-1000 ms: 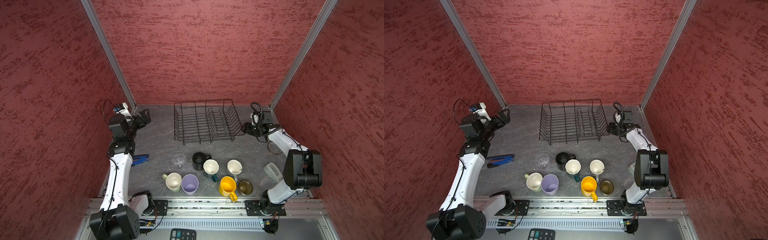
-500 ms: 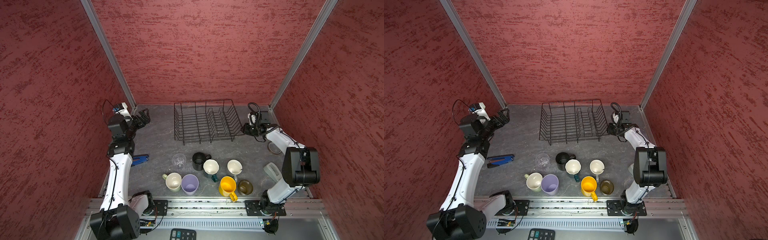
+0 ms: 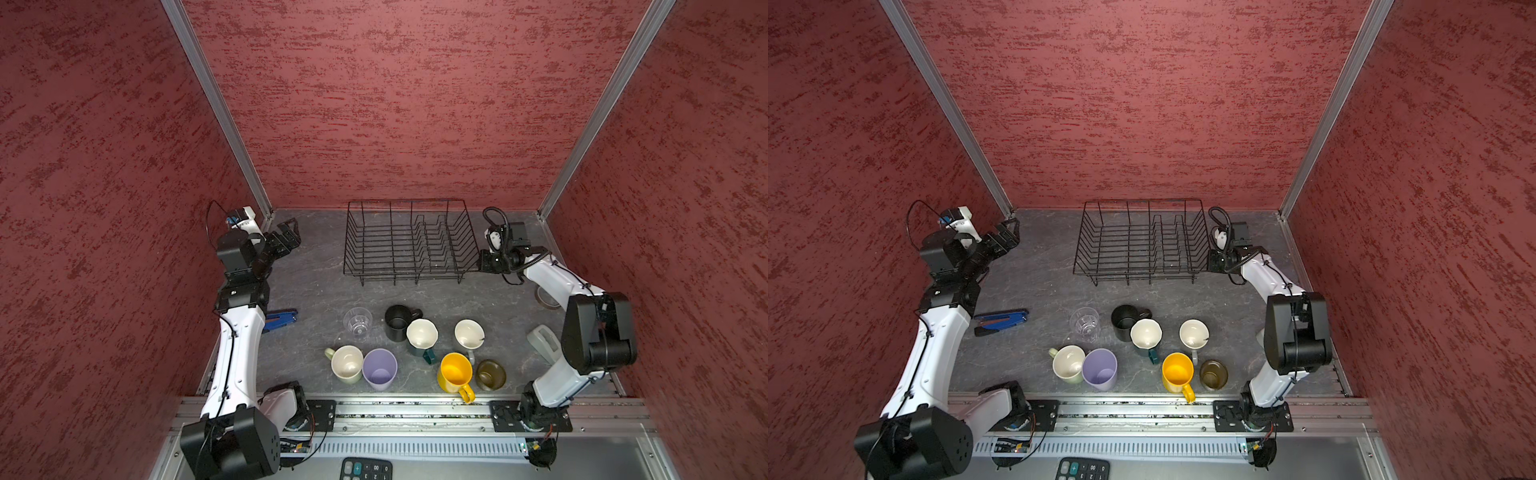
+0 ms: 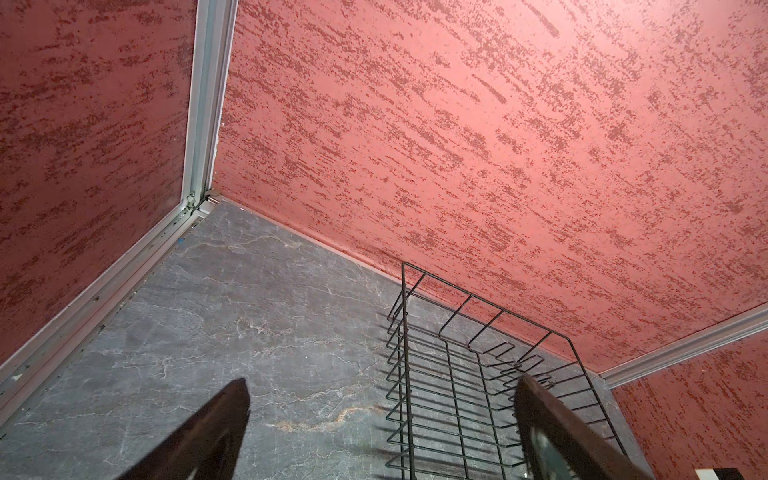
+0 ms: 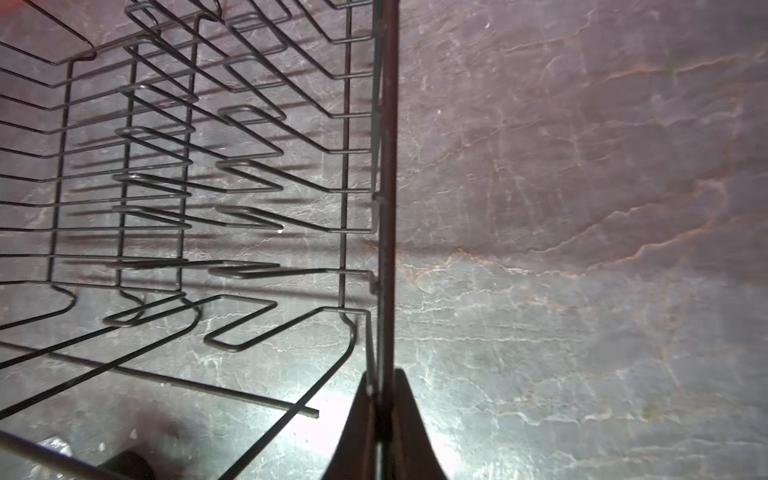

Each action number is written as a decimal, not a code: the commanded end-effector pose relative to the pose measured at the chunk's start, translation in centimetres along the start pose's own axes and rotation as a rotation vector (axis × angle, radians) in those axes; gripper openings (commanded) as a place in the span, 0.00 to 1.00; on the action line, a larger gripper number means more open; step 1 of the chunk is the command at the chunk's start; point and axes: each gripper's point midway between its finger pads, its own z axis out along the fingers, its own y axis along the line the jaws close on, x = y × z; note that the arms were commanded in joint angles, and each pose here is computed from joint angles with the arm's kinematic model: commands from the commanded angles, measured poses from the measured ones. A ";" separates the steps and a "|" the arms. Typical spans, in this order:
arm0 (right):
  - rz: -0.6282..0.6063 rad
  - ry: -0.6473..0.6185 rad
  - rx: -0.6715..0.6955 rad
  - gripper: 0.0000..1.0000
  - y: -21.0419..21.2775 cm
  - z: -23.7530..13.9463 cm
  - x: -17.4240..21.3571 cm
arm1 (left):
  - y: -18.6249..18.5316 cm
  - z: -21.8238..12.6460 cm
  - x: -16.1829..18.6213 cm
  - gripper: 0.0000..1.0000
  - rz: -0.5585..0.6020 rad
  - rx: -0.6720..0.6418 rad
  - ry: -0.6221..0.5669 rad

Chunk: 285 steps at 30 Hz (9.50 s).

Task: Load the cups into the dish rack

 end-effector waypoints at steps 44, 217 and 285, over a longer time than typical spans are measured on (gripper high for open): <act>0.190 0.019 0.081 0.56 2.5 -16.5 11.7 | 0.6 -0.2 -0.6 1.00 -0.045 0.011 -0.019; 0.063 0.045 -1.072 0.00 24.6 -20.7 -0.9 | -31.0 -5.4 15.4 1.00 0.757 1.463 -0.287; 0.144 0.155 -1.264 0.00 27.3 -20.1 1.7 | -32.1 -9.0 16.3 0.90 0.755 1.649 -0.262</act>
